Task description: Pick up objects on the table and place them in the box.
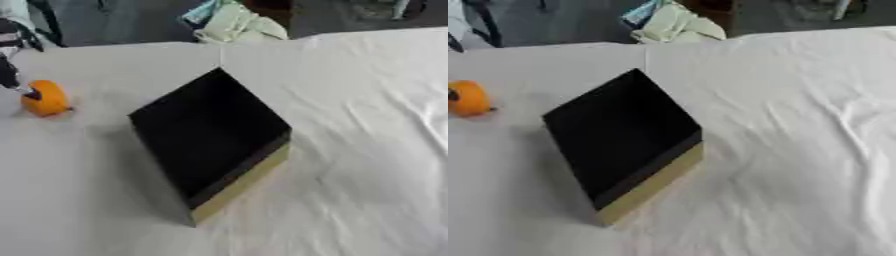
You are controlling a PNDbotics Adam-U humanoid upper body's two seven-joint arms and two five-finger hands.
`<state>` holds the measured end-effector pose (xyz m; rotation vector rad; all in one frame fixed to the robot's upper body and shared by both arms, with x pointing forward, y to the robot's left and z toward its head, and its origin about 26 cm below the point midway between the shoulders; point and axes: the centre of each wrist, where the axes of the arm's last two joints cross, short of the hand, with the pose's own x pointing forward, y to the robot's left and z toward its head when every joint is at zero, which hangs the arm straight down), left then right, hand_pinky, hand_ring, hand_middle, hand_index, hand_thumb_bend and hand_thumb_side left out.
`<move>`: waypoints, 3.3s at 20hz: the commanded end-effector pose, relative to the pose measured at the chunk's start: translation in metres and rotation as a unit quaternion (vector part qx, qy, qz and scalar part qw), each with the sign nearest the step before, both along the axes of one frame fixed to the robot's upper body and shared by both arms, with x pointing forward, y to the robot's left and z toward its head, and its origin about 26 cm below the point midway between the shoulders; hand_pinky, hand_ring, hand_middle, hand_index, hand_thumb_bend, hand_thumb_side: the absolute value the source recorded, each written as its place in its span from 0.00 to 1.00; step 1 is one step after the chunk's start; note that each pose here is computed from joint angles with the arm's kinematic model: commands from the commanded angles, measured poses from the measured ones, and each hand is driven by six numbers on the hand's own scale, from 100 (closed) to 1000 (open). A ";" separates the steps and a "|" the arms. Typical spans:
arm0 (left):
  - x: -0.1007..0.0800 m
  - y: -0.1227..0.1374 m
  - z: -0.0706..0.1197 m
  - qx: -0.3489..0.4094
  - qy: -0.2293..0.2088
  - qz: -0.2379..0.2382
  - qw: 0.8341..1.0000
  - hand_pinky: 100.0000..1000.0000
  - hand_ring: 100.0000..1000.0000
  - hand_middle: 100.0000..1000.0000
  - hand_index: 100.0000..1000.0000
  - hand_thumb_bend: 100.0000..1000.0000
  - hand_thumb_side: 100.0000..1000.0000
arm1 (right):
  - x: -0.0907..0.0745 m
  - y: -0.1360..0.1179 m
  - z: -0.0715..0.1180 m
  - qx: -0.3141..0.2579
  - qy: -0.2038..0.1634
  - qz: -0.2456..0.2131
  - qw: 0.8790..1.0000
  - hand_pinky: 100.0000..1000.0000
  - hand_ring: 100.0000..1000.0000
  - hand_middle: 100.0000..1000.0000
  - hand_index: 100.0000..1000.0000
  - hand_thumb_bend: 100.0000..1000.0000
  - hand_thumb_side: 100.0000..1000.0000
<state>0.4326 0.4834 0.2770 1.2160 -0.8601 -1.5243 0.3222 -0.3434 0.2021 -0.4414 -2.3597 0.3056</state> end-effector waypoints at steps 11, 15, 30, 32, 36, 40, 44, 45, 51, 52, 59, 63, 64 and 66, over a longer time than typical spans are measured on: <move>-0.007 0.006 0.025 0.026 -0.031 0.007 0.999 0.84 0.87 0.84 0.87 0.82 0.19 | -0.001 -0.005 0.010 -0.012 -0.011 -0.002 1.000 0.65 0.51 0.54 0.80 0.00 0.83; -0.005 0.006 0.018 0.028 -0.020 0.012 0.999 0.84 0.87 0.85 0.88 0.83 0.17 | -0.001 -0.006 0.010 -0.012 -0.011 -0.002 1.000 0.65 0.51 0.54 0.80 0.00 0.84; 0.001 0.005 -0.005 0.062 -0.027 0.038 0.997 0.82 0.86 0.84 0.86 0.76 0.00 | 0.000 -0.006 0.011 -0.008 -0.016 -0.001 1.000 0.65 0.51 0.54 0.80 0.00 0.85; 0.002 0.005 -0.008 0.066 -0.027 0.042 0.997 0.82 0.86 0.84 0.86 0.76 0.00 | 0.000 -0.006 0.011 -0.008 -0.016 0.000 1.000 0.65 0.51 0.54 0.80 0.00 0.85; 0.002 0.005 -0.010 0.073 -0.034 0.052 0.995 0.82 0.86 0.84 0.86 0.71 0.00 | 0.001 -0.006 0.011 -0.007 -0.016 0.001 1.000 0.65 0.51 0.54 0.80 0.00 0.85; 0.003 0.006 -0.015 0.071 -0.031 0.059 0.995 0.81 0.85 0.84 0.86 0.68 0.00 | 0.001 -0.006 0.011 -0.007 -0.015 0.002 1.000 0.65 0.51 0.54 0.80 0.00 0.85; 0.002 0.009 -0.020 0.069 -0.026 0.072 0.995 0.80 0.85 0.83 0.85 0.67 0.00 | 0.002 -0.006 0.011 -0.007 -0.015 0.004 1.000 0.65 0.51 0.54 0.80 0.00 0.85; 0.002 0.009 -0.021 0.068 -0.024 0.075 0.995 0.79 0.84 0.82 0.84 0.66 0.00 | 0.002 -0.006 0.011 -0.007 -0.015 0.004 1.000 0.65 0.51 0.54 0.80 0.00 0.85; 0.001 0.012 -0.025 0.051 -0.011 0.068 0.996 0.50 0.64 0.62 0.70 0.62 0.00 | 0.002 -0.005 0.010 -0.008 -0.014 0.006 1.000 0.65 0.51 0.54 0.80 0.00 0.85; 0.000 0.012 -0.025 0.049 -0.009 0.067 0.997 0.43 0.59 0.58 0.66 0.60 0.00 | 0.002 -0.005 0.010 -0.008 -0.014 0.006 1.000 0.65 0.51 0.54 0.80 0.00 0.85; -0.004 0.017 -0.031 0.047 -0.010 0.066 0.997 0.17 0.44 0.44 0.53 0.50 0.00 | 0.002 -0.005 0.010 -0.006 -0.014 0.007 1.000 0.65 0.51 0.54 0.80 0.00 0.85; -0.006 0.017 -0.027 0.051 -0.032 0.058 0.997 0.10 0.41 0.41 0.48 0.53 0.00 | 0.001 -0.005 0.009 -0.006 -0.013 0.008 1.000 0.65 0.51 0.54 0.80 0.00 0.85; -0.007 0.017 -0.026 0.051 -0.039 0.058 0.996 0.09 0.40 0.40 0.48 0.56 0.00 | 0.001 -0.005 0.009 -0.006 -0.012 0.008 1.000 0.65 0.51 0.54 0.80 0.00 0.85; -0.008 0.018 -0.024 0.055 -0.051 0.061 0.995 0.08 0.40 0.41 0.49 0.61 0.00 | 0.001 -0.005 0.009 -0.006 -0.012 0.007 1.000 0.65 0.51 0.54 0.80 0.00 0.85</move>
